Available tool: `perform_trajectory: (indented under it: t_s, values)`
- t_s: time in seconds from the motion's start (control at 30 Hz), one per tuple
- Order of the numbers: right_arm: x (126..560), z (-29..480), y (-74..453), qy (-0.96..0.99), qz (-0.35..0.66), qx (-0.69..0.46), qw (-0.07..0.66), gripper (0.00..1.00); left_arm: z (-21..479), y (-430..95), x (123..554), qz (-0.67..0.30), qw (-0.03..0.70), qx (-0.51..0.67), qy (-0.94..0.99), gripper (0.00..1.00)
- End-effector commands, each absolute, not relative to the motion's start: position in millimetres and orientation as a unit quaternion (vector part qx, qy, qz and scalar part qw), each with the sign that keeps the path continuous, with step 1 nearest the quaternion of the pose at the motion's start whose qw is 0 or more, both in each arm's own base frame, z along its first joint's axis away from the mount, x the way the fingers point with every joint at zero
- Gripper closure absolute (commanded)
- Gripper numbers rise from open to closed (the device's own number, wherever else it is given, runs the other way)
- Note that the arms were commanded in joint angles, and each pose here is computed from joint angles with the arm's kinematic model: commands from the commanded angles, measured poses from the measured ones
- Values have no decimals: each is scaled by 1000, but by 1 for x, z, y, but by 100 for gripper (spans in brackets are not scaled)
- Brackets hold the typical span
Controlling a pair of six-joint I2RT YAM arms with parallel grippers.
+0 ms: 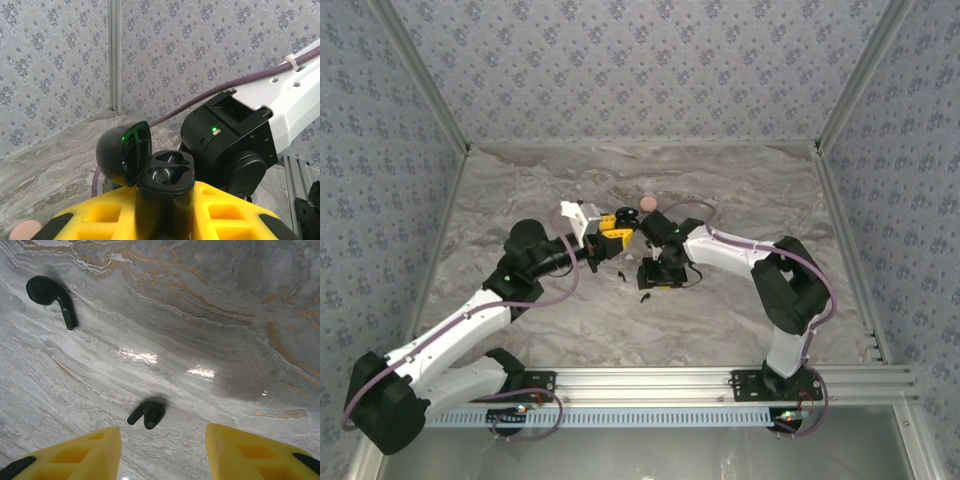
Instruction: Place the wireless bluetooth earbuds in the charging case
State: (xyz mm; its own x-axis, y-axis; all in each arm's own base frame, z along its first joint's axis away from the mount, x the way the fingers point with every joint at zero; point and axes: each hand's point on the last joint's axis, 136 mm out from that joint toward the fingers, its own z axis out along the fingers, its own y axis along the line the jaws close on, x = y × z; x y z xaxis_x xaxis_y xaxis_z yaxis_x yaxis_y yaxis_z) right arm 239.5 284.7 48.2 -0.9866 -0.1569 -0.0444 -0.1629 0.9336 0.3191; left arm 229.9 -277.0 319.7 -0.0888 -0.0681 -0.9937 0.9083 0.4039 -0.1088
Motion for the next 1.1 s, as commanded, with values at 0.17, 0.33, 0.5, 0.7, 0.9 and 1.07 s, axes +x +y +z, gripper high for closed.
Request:
perform_trajectory:
  t_s: [0.17,0.33,0.5,0.7,0.9,1.07]
  values:
    - [233,48,290,988,142,-66,-3,53,335,-274,225,-421,598,350,585,76]
    - [230,43,293,989,135,-64,-7,56,333,-274,225,-421,597,351,585,76]
    - [229,37,294,990,129,-63,-13,59,333,-273,224,-422,597,351,585,76]
    - [229,31,299,989,131,-66,-21,64,333,-272,223,-422,597,350,586,76]
    - [230,25,304,989,129,-71,-28,67,334,-270,222,-420,599,349,586,76]
    - [229,19,304,990,119,-73,-34,70,332,-269,221,-417,599,349,587,76]
